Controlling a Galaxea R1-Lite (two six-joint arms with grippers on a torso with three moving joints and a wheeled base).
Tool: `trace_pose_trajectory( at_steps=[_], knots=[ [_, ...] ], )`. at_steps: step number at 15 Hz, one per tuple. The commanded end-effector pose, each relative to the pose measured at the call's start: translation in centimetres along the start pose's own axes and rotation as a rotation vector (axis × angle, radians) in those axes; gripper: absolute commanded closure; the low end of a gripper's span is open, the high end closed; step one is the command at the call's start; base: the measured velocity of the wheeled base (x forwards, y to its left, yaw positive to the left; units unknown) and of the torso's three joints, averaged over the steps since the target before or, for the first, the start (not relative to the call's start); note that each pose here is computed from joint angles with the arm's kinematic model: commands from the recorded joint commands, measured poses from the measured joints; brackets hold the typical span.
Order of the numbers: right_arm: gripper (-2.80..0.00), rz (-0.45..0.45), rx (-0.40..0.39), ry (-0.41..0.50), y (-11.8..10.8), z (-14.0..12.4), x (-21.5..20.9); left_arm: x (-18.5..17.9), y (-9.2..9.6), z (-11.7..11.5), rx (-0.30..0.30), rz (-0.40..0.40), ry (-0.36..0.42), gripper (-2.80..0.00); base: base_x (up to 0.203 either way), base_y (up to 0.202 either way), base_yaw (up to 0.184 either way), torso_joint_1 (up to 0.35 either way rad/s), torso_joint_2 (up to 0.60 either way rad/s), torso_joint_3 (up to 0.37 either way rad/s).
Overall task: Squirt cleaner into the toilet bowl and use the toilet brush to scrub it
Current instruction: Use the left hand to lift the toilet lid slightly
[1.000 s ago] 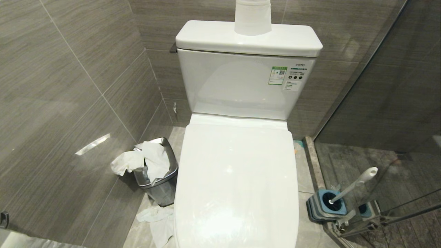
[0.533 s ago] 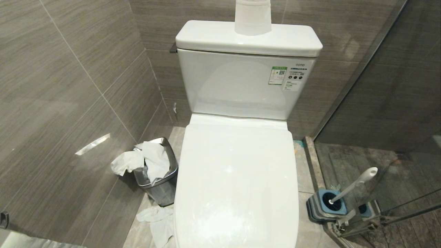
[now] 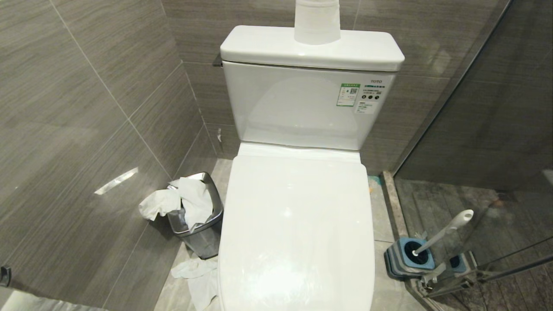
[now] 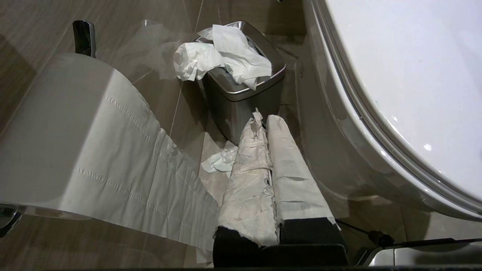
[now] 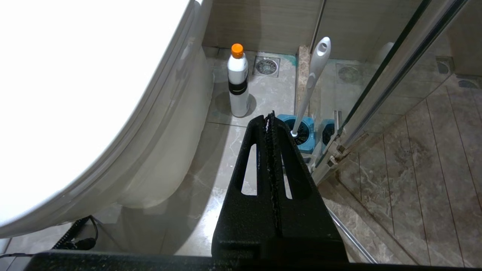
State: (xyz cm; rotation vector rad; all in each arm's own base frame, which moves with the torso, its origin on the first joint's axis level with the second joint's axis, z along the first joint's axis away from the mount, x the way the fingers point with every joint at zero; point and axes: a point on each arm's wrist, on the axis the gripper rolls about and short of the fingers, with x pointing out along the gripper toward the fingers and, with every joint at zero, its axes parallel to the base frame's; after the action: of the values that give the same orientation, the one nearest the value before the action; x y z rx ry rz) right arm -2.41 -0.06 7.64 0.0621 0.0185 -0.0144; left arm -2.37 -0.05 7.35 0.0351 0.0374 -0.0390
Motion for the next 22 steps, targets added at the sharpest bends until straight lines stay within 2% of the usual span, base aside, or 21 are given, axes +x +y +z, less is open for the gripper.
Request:
trace_pose_trajectory(
  at_steps=[1,7,10,12,14,19,22],
  knots=[
    [0.00,0.000,0.001,0.001,0.00,-0.02,0.01,0.00,0.01,0.04,0.006,0.001,0.000,0.00,0.000,0.000,0.000,0.000,0.00,0.000],
    [0.00,0.000,0.001,0.001,0.00,-0.02,0.01,0.01,0.00,0.00,0.013,0.002,0.002,0.00,0.000,0.000,0.000,0.000,0.00,0.000],
    [0.00,0.000,0.001,0.001,0.00,-0.02,0.01,0.02,-0.03,-0.02,0.137,-0.011,0.000,0.00,0.000,0.000,0.000,0.000,0.00,0.000],
    [0.00,-0.002,0.001,0.000,0.00,-0.01,0.00,0.07,0.00,0.03,0.098,-0.003,-0.014,0.00,0.000,0.000,0.000,0.000,0.00,0.000],
    [0.00,0.000,0.001,0.000,0.00,0.00,0.00,0.08,0.06,0.12,-0.028,0.024,-0.025,0.00,0.000,0.000,0.000,0.000,0.00,0.000],
    [0.00,0.000,0.001,0.001,0.00,-0.02,0.01,0.10,0.08,0.14,-0.040,0.030,-0.030,0.00,0.000,0.000,0.000,0.000,0.00,0.000],
    [0.00,0.001,0.000,0.000,0.00,0.00,0.00,0.10,0.08,0.13,-0.015,0.032,-0.028,0.00,0.000,0.000,0.000,0.000,0.00,0.000]
  ],
)
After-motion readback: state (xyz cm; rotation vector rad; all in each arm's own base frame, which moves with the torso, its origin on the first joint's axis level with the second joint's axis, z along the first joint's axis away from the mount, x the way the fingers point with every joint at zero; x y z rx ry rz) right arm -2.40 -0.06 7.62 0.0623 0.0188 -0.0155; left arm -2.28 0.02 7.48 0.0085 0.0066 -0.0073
